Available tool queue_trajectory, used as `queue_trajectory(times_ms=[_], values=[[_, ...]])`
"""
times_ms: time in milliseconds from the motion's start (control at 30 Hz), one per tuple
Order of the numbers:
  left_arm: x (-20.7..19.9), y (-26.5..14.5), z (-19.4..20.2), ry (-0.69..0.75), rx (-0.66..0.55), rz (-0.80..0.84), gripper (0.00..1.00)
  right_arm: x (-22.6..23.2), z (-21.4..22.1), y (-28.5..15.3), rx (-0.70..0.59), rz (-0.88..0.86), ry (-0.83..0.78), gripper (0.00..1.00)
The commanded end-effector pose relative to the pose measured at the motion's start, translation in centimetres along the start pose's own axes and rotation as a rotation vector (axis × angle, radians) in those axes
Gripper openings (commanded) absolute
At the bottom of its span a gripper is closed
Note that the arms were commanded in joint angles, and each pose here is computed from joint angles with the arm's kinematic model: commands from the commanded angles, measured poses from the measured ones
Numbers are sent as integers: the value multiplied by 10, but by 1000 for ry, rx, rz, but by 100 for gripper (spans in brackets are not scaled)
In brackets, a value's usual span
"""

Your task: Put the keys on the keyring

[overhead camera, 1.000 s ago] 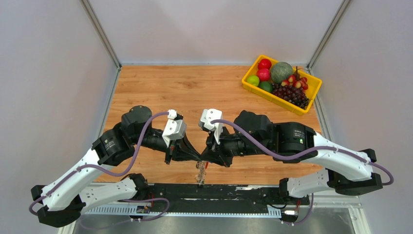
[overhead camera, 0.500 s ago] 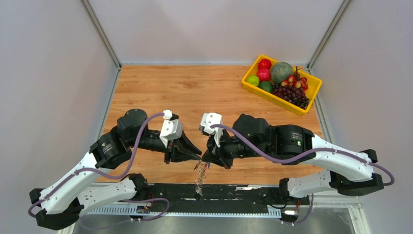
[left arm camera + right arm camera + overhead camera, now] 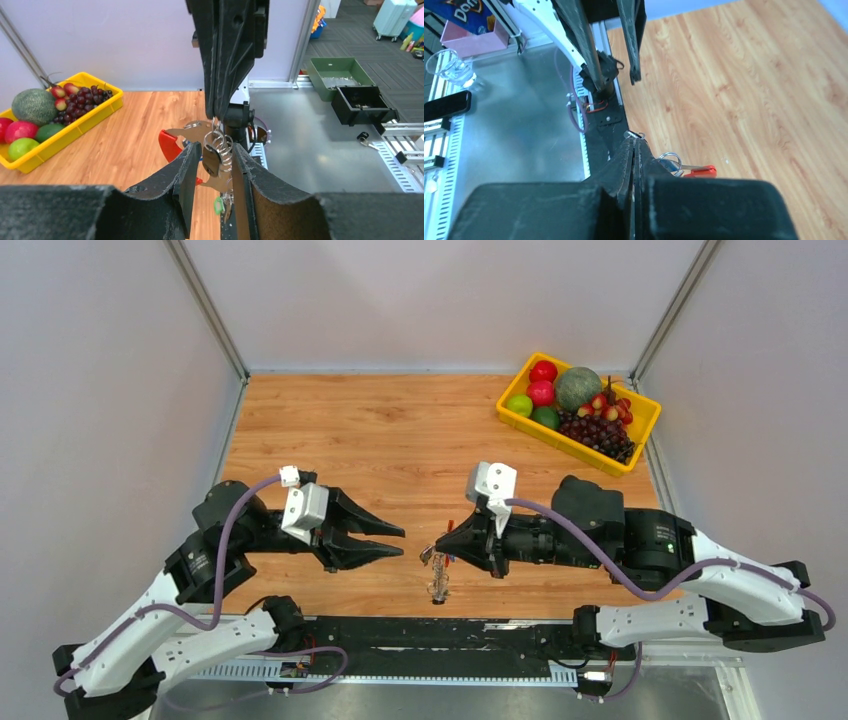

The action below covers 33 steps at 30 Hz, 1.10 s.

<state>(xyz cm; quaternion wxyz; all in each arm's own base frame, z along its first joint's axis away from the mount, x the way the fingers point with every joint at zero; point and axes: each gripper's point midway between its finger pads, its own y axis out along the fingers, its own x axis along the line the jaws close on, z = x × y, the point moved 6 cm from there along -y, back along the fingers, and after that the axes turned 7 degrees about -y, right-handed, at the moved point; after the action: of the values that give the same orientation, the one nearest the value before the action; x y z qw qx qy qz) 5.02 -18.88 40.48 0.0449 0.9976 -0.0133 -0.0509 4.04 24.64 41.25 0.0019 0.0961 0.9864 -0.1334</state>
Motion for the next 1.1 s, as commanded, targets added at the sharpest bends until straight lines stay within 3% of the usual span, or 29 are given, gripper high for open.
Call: queue_trajectory(times_ms=[0, 333, 1067], values=[[7, 8, -3, -8, -31, -13, 40, -7, -31, -10, -209, 44, -82, 0], [14, 17, -4, -1, -45, -12, 40, -8, -40, -3, -276, 63, -193, 0], [21, 26, 3, -10, -15, 0, 37, -6, -59, -10, -380, 66, -221, 0]])
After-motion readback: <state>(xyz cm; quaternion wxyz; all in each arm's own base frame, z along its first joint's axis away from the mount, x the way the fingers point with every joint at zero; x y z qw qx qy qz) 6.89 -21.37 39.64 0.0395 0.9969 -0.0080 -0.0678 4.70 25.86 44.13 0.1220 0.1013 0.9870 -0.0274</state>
